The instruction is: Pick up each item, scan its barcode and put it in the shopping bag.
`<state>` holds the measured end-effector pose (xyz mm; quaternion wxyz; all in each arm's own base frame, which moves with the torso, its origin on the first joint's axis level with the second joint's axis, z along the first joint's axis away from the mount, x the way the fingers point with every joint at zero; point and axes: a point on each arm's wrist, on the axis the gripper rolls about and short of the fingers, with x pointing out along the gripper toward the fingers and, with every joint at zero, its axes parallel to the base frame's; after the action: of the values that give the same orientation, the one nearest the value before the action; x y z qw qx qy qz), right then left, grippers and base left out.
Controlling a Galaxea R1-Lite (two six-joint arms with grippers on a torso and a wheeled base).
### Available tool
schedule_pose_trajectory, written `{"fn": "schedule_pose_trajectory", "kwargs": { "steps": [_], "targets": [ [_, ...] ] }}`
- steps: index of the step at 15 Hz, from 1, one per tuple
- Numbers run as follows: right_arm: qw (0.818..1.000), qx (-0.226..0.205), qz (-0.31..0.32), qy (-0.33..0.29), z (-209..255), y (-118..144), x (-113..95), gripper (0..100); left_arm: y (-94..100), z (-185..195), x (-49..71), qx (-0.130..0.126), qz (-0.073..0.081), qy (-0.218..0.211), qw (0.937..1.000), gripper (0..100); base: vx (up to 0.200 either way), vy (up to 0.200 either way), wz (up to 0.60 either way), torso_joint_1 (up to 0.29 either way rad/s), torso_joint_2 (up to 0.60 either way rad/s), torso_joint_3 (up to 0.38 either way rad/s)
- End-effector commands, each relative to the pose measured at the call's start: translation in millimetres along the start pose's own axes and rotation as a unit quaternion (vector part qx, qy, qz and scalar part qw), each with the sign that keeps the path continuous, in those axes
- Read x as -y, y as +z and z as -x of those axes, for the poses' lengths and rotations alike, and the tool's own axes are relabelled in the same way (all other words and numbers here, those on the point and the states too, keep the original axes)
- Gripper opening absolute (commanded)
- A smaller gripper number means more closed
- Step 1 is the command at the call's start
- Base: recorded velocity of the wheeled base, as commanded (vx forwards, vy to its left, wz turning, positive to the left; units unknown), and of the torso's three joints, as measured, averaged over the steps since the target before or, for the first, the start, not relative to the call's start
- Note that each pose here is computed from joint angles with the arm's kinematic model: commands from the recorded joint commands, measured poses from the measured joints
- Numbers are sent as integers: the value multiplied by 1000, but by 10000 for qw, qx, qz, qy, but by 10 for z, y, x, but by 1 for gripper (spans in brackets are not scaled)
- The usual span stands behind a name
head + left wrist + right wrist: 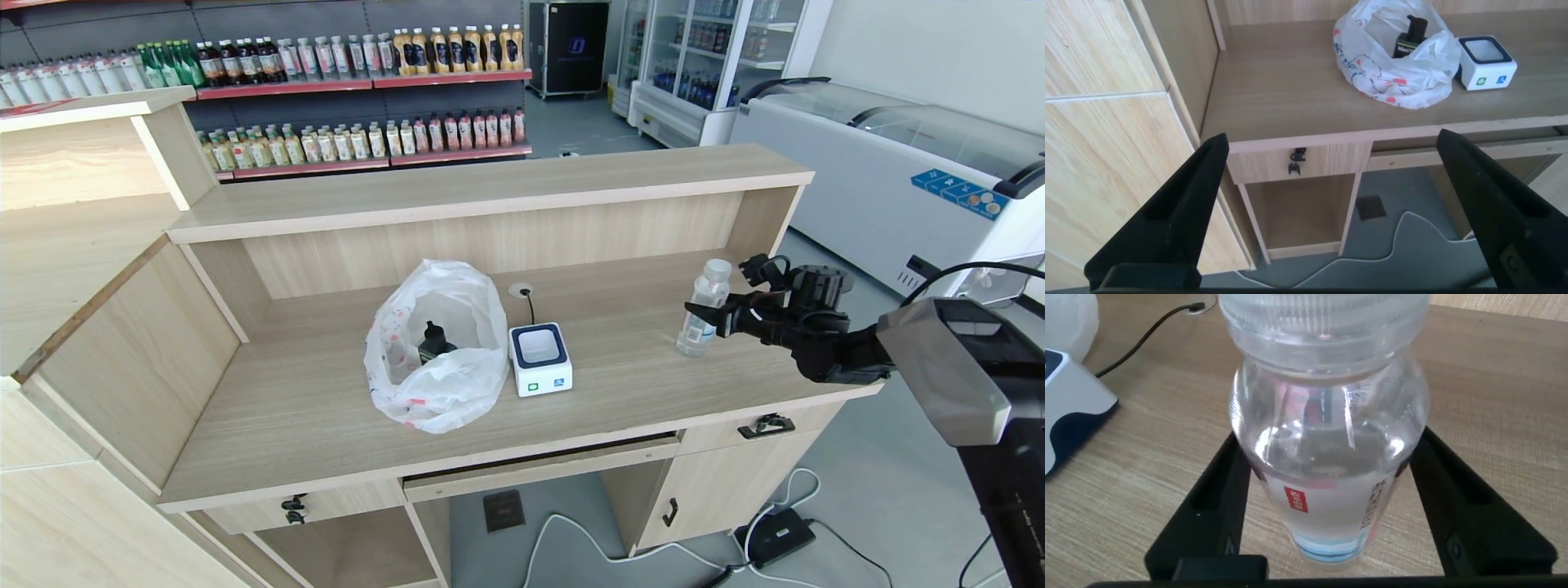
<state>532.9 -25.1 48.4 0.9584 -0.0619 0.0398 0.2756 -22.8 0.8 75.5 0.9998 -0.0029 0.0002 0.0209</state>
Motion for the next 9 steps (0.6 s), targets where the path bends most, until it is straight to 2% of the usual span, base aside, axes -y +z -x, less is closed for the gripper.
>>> {"fn": "schedule_pose_trajectory", "kwargs": {
  "steps": [1,3,6,8,9],
  "targets": [
    [10000,0,3,2,1,-5,1,0,0,0,0,2,2,6,10000,100,0,0,0,0,0,0],
    [10000,17,24,-8,19,30,-5,0,0,0,0,2,2,-1,10000,100,0,0,0,0,0,0],
    [9999,135,101,-22,128,313,-35,0,0,0,0,2,2,-1,10000,100,0,0,0,0,0,0],
    [9991,311,-279,55,449,876,-217,0,0,0,0,2,2,6,10000,100,0,0,0,0,0,0],
    [9971,427,-596,204,654,1187,-383,0,0,0,0,2,2,-1,10000,100,0,0,0,0,0,0]
  ]
}}
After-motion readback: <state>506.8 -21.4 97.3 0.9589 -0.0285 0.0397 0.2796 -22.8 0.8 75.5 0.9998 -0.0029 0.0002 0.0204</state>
